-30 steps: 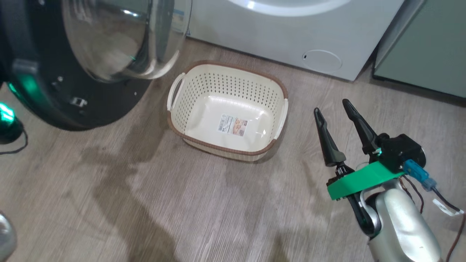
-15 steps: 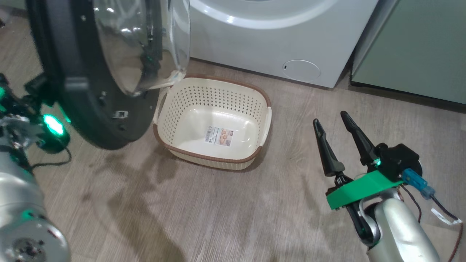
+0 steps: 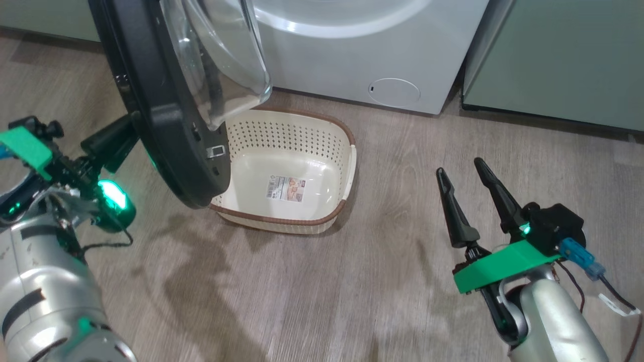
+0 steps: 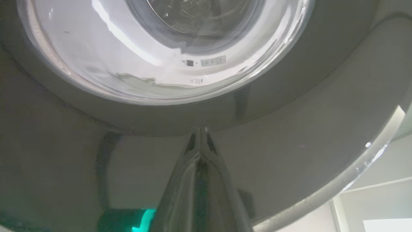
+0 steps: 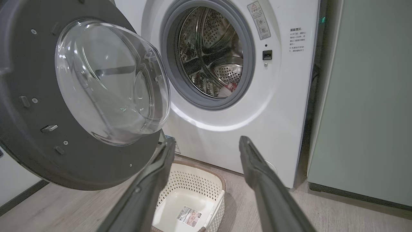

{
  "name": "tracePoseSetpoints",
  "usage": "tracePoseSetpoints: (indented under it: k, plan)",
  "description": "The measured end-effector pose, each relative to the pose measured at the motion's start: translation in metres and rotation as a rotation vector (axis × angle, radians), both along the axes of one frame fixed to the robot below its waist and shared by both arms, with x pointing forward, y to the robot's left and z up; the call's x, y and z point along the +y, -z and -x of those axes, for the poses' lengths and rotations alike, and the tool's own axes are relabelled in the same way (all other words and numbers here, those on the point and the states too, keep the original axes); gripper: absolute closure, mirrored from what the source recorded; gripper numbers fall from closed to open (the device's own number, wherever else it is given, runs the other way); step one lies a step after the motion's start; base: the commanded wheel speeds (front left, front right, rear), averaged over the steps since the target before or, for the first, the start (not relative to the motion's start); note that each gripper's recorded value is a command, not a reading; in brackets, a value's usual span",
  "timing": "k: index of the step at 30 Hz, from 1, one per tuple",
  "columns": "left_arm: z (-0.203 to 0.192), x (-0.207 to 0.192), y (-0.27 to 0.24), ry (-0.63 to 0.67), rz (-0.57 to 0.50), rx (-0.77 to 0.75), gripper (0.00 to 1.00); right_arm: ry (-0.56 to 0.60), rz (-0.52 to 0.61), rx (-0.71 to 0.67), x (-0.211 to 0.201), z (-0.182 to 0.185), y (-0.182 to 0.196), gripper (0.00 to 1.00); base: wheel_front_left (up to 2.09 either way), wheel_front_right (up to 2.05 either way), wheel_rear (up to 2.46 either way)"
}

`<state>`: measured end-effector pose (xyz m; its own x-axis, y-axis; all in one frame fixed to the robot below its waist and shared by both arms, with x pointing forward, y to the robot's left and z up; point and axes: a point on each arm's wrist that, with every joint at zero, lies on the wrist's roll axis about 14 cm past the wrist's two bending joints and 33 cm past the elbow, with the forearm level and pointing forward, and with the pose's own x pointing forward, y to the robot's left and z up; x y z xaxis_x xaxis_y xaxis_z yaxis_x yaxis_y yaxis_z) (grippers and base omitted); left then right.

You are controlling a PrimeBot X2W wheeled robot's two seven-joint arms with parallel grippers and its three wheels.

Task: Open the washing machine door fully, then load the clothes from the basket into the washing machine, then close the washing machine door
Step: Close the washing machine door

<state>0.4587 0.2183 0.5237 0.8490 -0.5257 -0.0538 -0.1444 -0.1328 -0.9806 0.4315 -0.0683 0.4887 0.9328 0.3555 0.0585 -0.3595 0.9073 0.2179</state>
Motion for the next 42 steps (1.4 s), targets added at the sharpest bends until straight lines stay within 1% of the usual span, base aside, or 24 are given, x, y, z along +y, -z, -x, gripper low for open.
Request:
tracePoseSetpoints:
  k: [3,5,11,20,26,36,42]
  plan:
    - [0.001,-0.007,0.006,0.023,0.027,0.008,1.00,0.011,0.001,0.004,-0.004,0.000,0.002,0.00,0.00,0.00,0.00]
    - [-0.001,-0.017,0.006,0.046,0.067,0.000,1.00,0.020,0.002,0.008,-0.007,0.000,0.003,0.00,0.00,0.00,0.00]
    - [-0.008,-0.061,0.000,0.163,0.151,-0.039,1.00,0.047,0.007,0.012,-0.018,0.002,0.004,0.00,0.00,0.00,0.00]
    - [-0.021,-0.099,-0.003,0.219,0.216,-0.057,1.00,0.082,0.012,0.025,-0.030,0.004,0.008,0.00,0.00,0.00,0.00]
    - [-0.027,-0.137,0.005,0.272,0.258,-0.043,1.00,0.152,0.021,0.038,-0.056,0.007,0.013,0.00,0.00,0.00,0.00]
    - [-0.053,-0.198,0.007,0.289,0.283,-0.044,1.00,0.288,0.023,0.065,-0.103,0.021,0.018,0.00,0.00,0.00,0.00]
    - [-0.078,-0.217,0.025,0.183,0.278,0.018,1.00,0.375,0.020,0.078,-0.131,0.032,0.019,0.00,0.00,0.00,0.00]
